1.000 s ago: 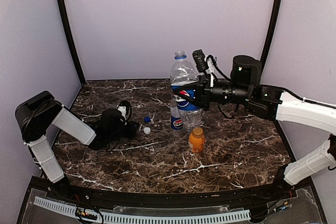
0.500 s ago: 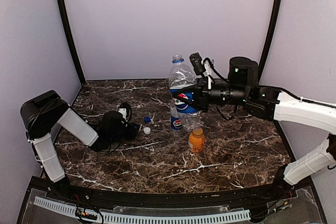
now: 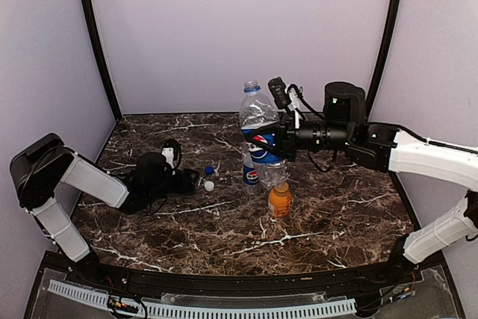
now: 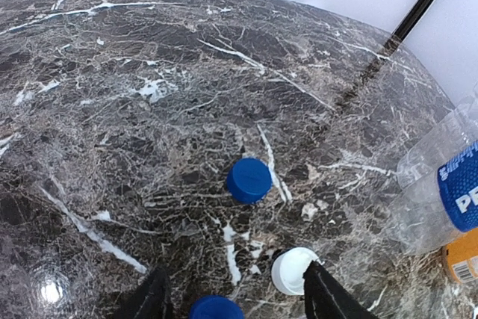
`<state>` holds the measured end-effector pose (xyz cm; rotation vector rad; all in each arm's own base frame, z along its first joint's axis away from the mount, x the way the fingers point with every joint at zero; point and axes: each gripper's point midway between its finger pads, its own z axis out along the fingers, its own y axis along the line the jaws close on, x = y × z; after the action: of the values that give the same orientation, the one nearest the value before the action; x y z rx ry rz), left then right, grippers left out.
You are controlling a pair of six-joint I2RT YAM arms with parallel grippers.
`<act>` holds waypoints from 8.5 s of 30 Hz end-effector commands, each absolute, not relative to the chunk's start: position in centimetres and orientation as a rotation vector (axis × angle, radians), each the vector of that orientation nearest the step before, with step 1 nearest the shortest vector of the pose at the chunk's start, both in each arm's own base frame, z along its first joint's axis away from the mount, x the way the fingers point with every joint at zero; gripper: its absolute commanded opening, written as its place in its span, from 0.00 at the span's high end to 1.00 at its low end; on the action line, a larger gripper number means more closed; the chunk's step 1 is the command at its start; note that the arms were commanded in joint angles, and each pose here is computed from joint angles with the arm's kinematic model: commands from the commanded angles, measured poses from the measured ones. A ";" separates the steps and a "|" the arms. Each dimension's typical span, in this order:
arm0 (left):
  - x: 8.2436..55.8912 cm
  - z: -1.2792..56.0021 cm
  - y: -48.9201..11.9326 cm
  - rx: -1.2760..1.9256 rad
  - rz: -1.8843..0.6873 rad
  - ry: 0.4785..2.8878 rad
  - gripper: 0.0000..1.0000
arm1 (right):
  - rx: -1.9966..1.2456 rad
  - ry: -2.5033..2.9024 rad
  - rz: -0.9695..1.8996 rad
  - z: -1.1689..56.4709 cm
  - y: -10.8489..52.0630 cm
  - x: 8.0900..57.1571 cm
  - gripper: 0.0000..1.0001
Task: Unscrew the bottle caps
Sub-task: Place the bottle cap at the center of the board, then pass from the right arm to the left, then place the bottle without the bottle cap at the center of the board, then pick up the plastic bottle from the center of the board, then pass from the right arm to the left
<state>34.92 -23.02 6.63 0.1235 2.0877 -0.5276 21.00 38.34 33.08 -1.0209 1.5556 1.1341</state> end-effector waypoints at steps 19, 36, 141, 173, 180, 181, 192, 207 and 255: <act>22.9 37.0 -27.9 0.595 -1.242 1.554 0.19 | -1.283 1.465 1.308 30.7 40.5 17.5 0.89; 19.5 39.3 -35.0 0.928 -1.301 1.585 0.21 | -1.412 1.405 1.363 30.8 43.5 15.2 0.85; 42.1 25.2 -39.1 0.810 -0.608 1.832 0.36 | -0.860 2.138 0.611 16.7 30.8 24.0 0.13; 40.3 27.6 -39.7 0.848 -0.715 1.767 0.27 | -0.866 2.151 0.588 16.1 30.7 24.2 0.14; 39.5 31.1 -38.9 0.819 -0.723 1.681 0.19 | -0.868 2.178 0.560 15.6 30.4 24.2 0.16; 39.2 31.9 -38.7 0.801 -0.732 1.668 0.19 | -0.869 2.186 0.555 15.5 30.3 24.2 0.16; 36.3 38.1 -34.8 0.664 -0.745 1.576 0.14 | -0.900 2.264 0.532 13.1 30.7 24.2 0.30; 32.1 38.3 -30.5 0.594 -0.758 1.582 0.12 | -0.911 2.260 0.526 13.3 31.3 24.7 0.70; 17.7 28.0 -35.8 1.147 -1.081 1.681 0.24 | -1.393 1.622 1.269 35.6 41.6 16.7 1.00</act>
<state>17.69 -35.47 27.10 1.1345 1.7014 -1.0906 17.51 41.09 33.32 -1.3689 1.7175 1.2258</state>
